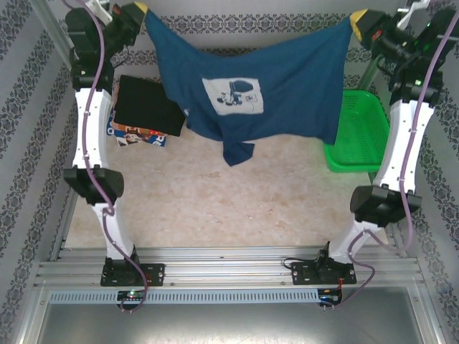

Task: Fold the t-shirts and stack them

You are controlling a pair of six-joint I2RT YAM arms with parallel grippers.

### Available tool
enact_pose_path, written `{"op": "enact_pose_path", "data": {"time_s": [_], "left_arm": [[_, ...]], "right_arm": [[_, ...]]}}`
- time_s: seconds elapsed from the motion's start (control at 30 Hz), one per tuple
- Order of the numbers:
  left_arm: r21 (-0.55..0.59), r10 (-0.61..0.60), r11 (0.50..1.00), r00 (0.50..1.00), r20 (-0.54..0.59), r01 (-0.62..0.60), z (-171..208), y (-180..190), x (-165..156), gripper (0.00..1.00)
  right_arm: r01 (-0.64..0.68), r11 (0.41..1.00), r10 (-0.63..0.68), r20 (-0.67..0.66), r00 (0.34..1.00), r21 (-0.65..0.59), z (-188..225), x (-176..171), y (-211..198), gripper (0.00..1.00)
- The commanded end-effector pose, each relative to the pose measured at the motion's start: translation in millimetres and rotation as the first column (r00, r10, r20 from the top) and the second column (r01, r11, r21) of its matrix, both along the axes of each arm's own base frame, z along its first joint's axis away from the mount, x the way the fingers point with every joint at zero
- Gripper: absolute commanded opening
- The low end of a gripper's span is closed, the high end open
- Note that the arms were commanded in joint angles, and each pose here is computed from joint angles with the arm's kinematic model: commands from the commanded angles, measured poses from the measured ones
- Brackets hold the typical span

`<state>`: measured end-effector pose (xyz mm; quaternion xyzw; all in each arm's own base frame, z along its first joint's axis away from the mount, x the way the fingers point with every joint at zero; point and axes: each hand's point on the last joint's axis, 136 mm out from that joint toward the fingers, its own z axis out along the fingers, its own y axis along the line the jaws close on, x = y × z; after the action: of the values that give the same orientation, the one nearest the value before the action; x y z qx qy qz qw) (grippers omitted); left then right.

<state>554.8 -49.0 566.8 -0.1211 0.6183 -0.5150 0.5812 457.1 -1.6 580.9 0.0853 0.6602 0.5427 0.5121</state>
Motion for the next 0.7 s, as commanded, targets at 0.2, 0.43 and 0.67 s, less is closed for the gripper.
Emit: {"op": "enact_pose_path", "data": {"time_s": [0.2,0.43,0.67], "left_arm": [[-0.034,0.043,0.999,0.994,0.101,-0.040,48,50,-32,0.00],[0.045,0.021,0.999,0.995,0.101,-0.026,55,55,-59,0.00],[0.075,0.020,0.997,1.000,0.008,-0.021,17,47,-86,0.00]], "right_arm": [[0.011,1.000,-0.010,0.062,0.998,-0.016,29,-6,-28,0.00],[0.086,0.994,-0.088,-0.015,0.996,-0.070,1,-25,-45,0.00],[0.086,0.996,-0.091,-0.155,0.984,-0.037,-75,-50,-47,0.00]]}}
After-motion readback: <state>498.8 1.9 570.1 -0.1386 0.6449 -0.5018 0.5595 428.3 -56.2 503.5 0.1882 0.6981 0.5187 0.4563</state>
